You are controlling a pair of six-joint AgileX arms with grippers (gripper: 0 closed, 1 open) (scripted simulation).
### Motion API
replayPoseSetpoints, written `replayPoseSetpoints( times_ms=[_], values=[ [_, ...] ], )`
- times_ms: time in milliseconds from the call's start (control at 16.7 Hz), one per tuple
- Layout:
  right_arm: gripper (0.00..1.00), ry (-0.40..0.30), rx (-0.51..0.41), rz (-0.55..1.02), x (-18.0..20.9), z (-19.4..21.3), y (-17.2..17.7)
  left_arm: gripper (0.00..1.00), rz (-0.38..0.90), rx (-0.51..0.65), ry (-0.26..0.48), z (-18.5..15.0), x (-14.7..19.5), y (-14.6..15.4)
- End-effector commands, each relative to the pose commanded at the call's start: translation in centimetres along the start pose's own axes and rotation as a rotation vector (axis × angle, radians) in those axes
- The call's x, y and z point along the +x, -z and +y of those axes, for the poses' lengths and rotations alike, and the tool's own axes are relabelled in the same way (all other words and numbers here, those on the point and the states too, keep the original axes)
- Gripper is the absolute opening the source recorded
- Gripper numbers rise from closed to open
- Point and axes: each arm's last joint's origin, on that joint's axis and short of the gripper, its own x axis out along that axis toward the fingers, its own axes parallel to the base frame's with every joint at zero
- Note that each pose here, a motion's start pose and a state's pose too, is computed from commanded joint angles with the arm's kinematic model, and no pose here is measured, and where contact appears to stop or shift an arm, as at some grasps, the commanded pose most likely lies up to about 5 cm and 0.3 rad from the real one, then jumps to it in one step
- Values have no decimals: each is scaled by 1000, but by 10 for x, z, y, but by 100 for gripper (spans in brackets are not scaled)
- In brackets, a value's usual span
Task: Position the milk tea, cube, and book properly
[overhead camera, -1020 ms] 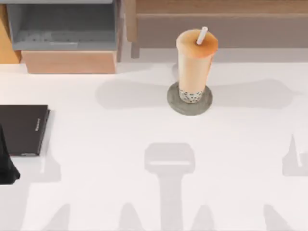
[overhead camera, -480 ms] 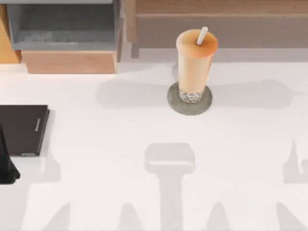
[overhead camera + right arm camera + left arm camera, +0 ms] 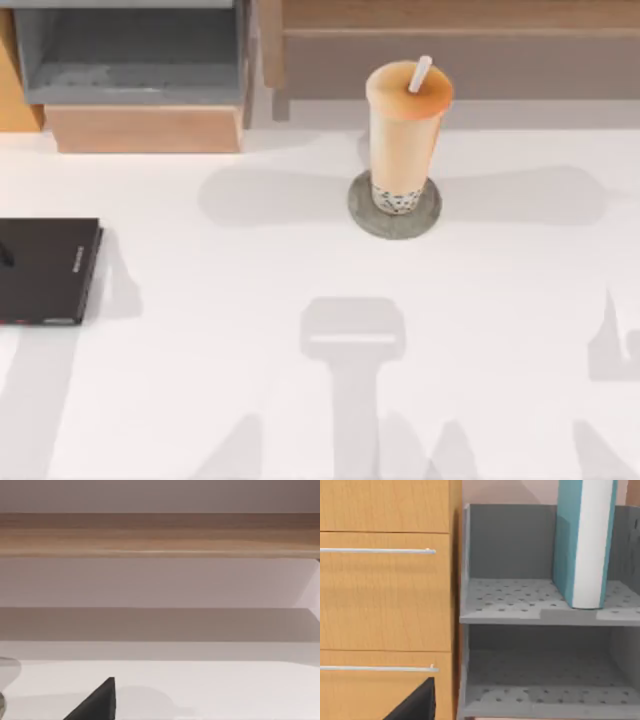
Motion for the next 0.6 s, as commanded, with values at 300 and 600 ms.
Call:
replayPoseSetpoints(
  times_ms=[300,600],
  values=[
    [100,0,0,0,0,0,0,100,36,-8,5,-15,85,-50],
    [100,0,0,0,0,0,0,100,103,-3,5,-45,201,-35]
  ],
)
